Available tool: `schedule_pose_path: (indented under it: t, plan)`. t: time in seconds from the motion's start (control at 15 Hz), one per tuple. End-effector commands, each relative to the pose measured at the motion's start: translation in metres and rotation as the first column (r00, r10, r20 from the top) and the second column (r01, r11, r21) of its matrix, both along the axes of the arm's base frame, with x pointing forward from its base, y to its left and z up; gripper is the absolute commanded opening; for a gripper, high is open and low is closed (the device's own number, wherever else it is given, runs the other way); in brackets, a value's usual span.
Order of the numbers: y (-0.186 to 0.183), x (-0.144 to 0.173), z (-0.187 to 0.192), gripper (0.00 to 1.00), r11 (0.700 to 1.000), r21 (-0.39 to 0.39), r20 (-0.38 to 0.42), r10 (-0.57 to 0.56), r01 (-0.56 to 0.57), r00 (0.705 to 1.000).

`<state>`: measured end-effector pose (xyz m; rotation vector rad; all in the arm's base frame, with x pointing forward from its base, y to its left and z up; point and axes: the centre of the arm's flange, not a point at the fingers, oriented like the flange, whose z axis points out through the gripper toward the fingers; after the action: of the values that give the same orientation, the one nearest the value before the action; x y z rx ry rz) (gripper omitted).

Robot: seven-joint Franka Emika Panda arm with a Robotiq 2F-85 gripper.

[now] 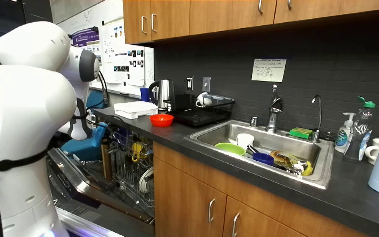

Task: Pull out the upper dishrack in the dishwasher.

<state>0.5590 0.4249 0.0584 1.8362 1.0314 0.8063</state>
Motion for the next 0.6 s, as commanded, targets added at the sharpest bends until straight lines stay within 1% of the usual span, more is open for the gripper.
schedule_pose_path:
  t: [0.0, 0.07, 0.4, 0.53]
  plan:
    - [-0.004, 0.001, 0.004, 0.99, 0.999, -0.016, -0.006, 0.031, -0.031, 0.999]
    - [-0.001, 0.005, 0.005, 1.0, 0.999, -0.02, -0.001, 0.037, -0.037, 0.999]
    - [0.002, 0.019, 0.012, 1.0, 0.997, -0.038, 0.026, 0.062, -0.061, 0.998]
    - [0.001, 0.019, 0.011, 1.0, 0.997, -0.044, 0.026, 0.064, -0.063, 0.998]
